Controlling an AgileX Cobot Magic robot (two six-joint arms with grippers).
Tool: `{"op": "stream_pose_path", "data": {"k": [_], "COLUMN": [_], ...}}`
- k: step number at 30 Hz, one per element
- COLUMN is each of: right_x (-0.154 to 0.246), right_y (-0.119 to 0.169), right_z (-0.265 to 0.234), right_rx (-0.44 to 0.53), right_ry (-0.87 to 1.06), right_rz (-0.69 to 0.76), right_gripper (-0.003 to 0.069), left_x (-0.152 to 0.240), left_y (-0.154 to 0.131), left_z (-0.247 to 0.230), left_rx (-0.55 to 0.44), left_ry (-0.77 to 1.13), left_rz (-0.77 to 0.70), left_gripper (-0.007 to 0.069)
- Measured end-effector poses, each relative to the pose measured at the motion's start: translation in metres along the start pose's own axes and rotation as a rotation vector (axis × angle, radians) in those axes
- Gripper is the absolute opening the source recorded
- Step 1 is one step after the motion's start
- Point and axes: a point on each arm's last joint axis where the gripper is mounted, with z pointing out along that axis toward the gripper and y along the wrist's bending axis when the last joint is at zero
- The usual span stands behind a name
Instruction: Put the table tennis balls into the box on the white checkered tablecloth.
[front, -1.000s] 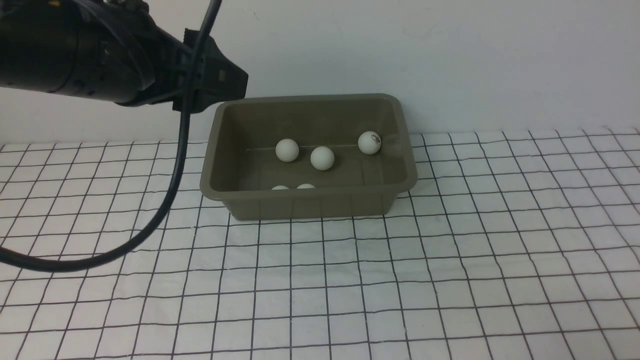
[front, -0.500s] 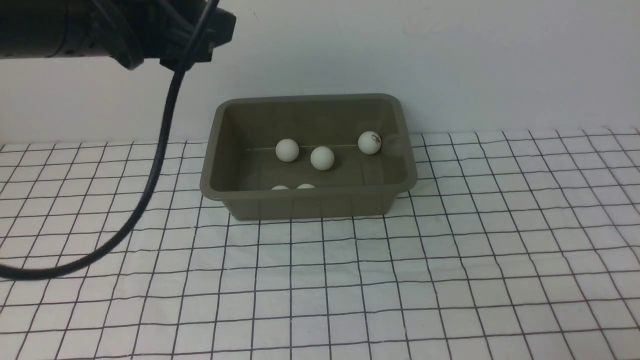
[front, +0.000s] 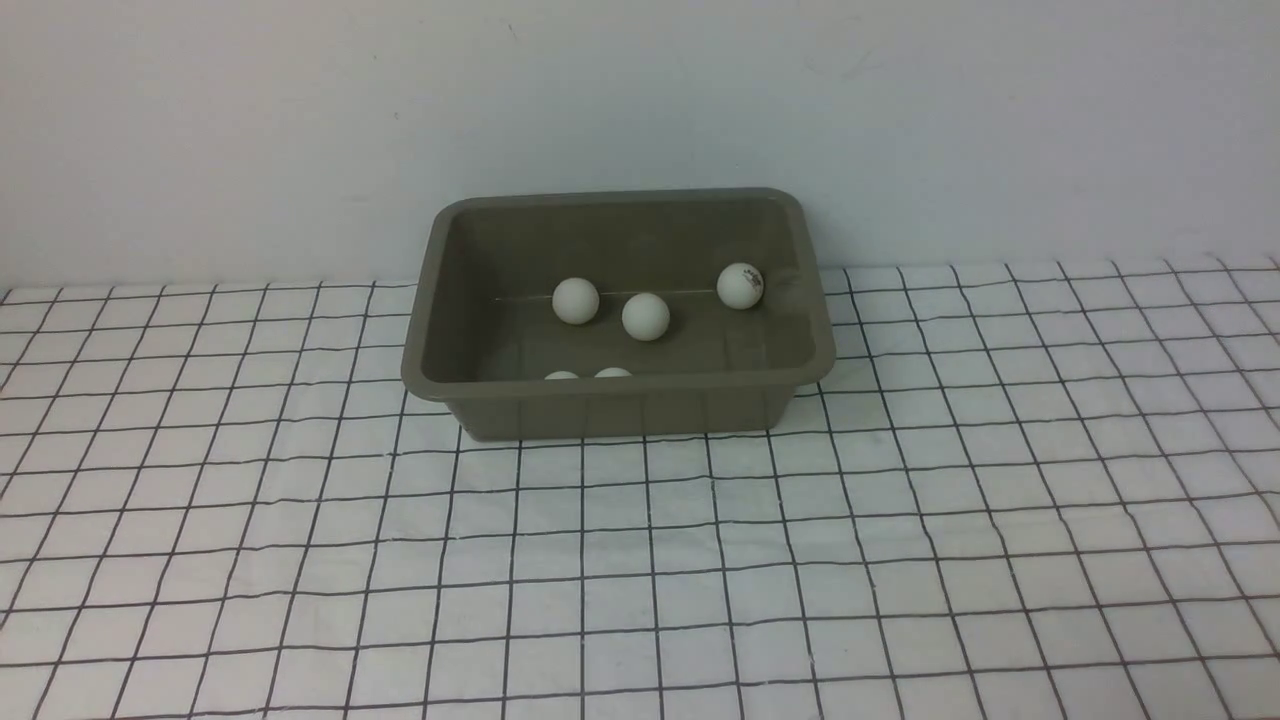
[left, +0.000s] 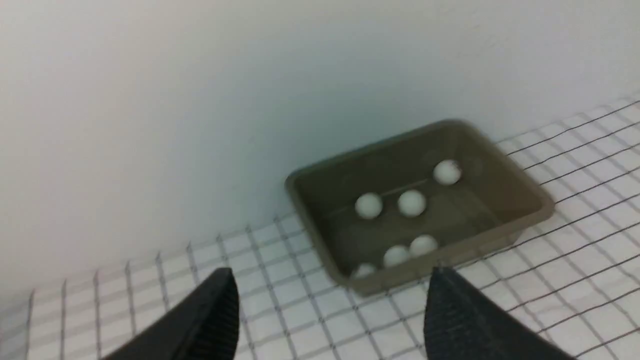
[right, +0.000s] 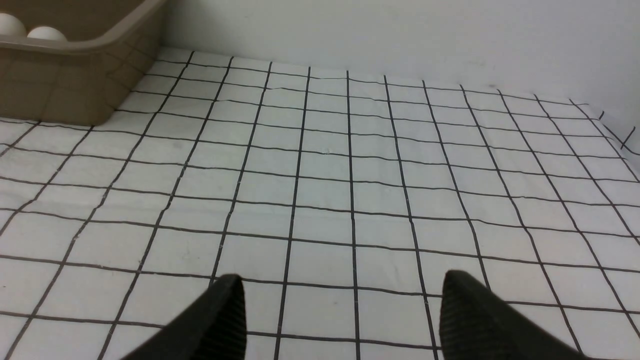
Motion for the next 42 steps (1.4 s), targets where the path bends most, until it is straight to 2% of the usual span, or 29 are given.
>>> {"op": "stream_pose_path", "data": {"k": [1, 2, 4, 7, 12, 17, 28, 35, 42], "right_x": [0.000, 0.000, 0.000, 0.000, 0.000, 0.000, 0.000, 0.000, 0.000], "right_y": [0.000, 0.000, 0.000, 0.000, 0.000, 0.000, 0.000, 0.000, 0.000], "right_z": [0.000, 0.000, 0.000, 0.000, 0.000, 0.000, 0.000, 0.000, 0.000], "right_rx": [0.000, 0.000, 0.000, 0.000, 0.000, 0.000, 0.000, 0.000, 0.000], "right_ry": [0.000, 0.000, 0.000, 0.000, 0.000, 0.000, 0.000, 0.000, 0.000], "right_rz": [0.000, 0.000, 0.000, 0.000, 0.000, 0.000, 0.000, 0.000, 0.000], "right_gripper": [0.0474, 0.0474, 0.0474, 0.0474, 0.0474, 0.0474, 0.0474, 0.0474, 0.0474], "left_x": [0.013, 0.013, 0.032, 0.062, 0.113, 0.178, 0.256, 0.293, 0.309], "left_y": [0.005, 0.005, 0.009, 0.010, -0.001, 0.000, 0.004, -0.004, -0.010], "left_z": [-0.016, -0.016, -0.025, -0.027, -0.026, -0.003, 0.027, 0.040, 0.044], "left_rx": [-0.091, -0.090, -0.197, -0.309, -0.415, -0.533, -0.622, -0.561, -0.508], "left_ry": [0.057, 0.063, 0.098, 0.087, -0.065, -0.157, -0.141, -0.026, 0.015], "left_rz": [-0.085, -0.085, -0.153, -0.177, -0.203, -0.248, -0.233, -0.160, -0.166], "left_gripper": [0.0450, 0.0450, 0.0450, 0.0450, 0.0450, 0.0450, 0.0450, 0.0450, 0.0450]}}
